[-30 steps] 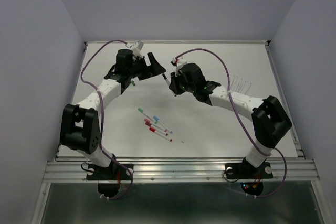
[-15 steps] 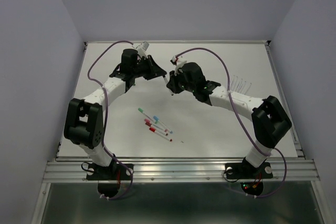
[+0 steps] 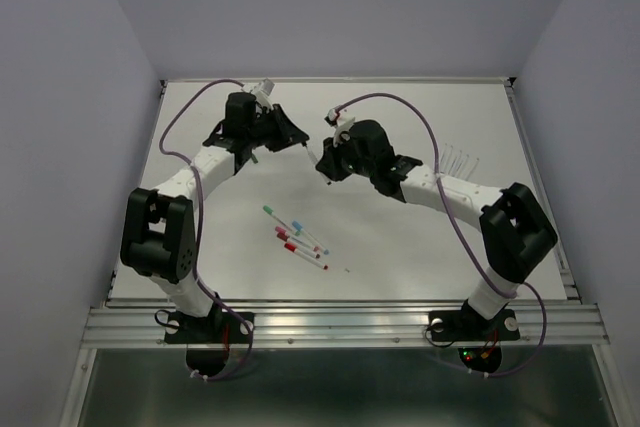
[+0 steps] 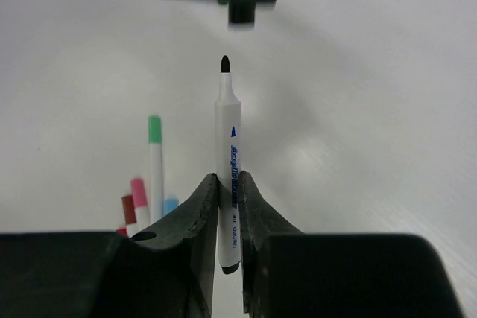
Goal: Open the pen caps
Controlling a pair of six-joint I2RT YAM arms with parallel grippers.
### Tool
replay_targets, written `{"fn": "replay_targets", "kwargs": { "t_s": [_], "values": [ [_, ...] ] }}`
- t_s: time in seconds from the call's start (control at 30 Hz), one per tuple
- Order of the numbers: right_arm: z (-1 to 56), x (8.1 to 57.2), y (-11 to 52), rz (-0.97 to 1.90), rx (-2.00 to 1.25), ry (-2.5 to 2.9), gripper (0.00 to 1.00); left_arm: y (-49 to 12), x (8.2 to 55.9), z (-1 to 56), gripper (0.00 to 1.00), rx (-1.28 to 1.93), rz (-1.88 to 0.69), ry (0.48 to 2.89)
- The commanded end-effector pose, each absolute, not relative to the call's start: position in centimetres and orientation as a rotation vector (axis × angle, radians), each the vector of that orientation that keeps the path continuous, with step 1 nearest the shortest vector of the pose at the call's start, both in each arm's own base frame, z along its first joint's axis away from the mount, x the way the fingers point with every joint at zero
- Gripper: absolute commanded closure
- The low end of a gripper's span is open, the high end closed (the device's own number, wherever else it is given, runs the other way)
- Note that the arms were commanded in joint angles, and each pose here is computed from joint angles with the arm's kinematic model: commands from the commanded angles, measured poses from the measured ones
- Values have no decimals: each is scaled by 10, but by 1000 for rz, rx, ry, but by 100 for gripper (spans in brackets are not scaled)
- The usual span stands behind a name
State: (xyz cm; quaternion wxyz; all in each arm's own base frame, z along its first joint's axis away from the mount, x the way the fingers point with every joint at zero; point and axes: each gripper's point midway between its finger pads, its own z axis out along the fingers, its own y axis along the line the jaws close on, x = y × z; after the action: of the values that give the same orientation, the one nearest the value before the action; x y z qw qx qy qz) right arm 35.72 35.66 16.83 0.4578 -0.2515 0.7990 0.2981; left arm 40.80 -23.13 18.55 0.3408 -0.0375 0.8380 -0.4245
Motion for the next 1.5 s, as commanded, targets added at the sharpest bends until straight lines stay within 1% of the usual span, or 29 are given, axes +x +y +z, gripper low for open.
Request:
{"fn": "replay_targets", "kwargs": {
  "t_s": [0.0, 0.1, 0.23, 0.37, 0.53, 0.77, 0.8, 0.83, 0.9, 1.03, 1.23, 1.27, 1.43, 1.47],
  "values": [
    [165, 307, 365, 941, -761, 1998, 99, -160, 458, 234, 100, -231, -789, 1983],
    [164, 300, 357, 927, -762, 1996, 99, -126, 468, 224, 100, -329, -708, 1992],
    [174, 294, 355, 948, -782, 1962, 99, -111, 471, 221, 100, -367, -713, 1994],
    [179, 317, 339, 807, -676, 1964, 99, -108, 473, 218, 100, -369, -686, 2010],
    [174, 347, 310, 677, -517, 2013, 99, -82, 483, 177, 100, -482, -472, 2168],
    [170, 370, 276, 534, -410, 2044, 99, -74, 495, 130, 100, -526, -375, 2282],
    [170, 374, 272, 523, -395, 2045, 99, -74, 496, 125, 96, -524, -374, 2293],
    [171, 374, 273, 526, -391, 2043, 99, -74, 496, 122, 95, -521, -372, 2300],
    [161, 382, 251, 454, -333, 2086, 99, -75, 498, 118, 95, -520, -365, 2309],
    [154, 387, 236, 417, -282, 2113, 99, -79, 504, 109, 89, -511, -344, 2333],
    [148, 392, 220, 374, -243, 2129, 99, -82, 505, 80, 88, -525, -279, 2417],
    [147, 392, 220, 371, -243, 2132, 99, -82, 509, 82, 88, -526, -271, 2413],
    [144, 397, 212, 350, -222, 2140, 99, -85, 512, 77, 79, -515, -252, 2430],
    [143, 397, 211, 344, -217, 2141, 99, -86, 512, 78, 79, -510, -251, 2429]
  ]
}}
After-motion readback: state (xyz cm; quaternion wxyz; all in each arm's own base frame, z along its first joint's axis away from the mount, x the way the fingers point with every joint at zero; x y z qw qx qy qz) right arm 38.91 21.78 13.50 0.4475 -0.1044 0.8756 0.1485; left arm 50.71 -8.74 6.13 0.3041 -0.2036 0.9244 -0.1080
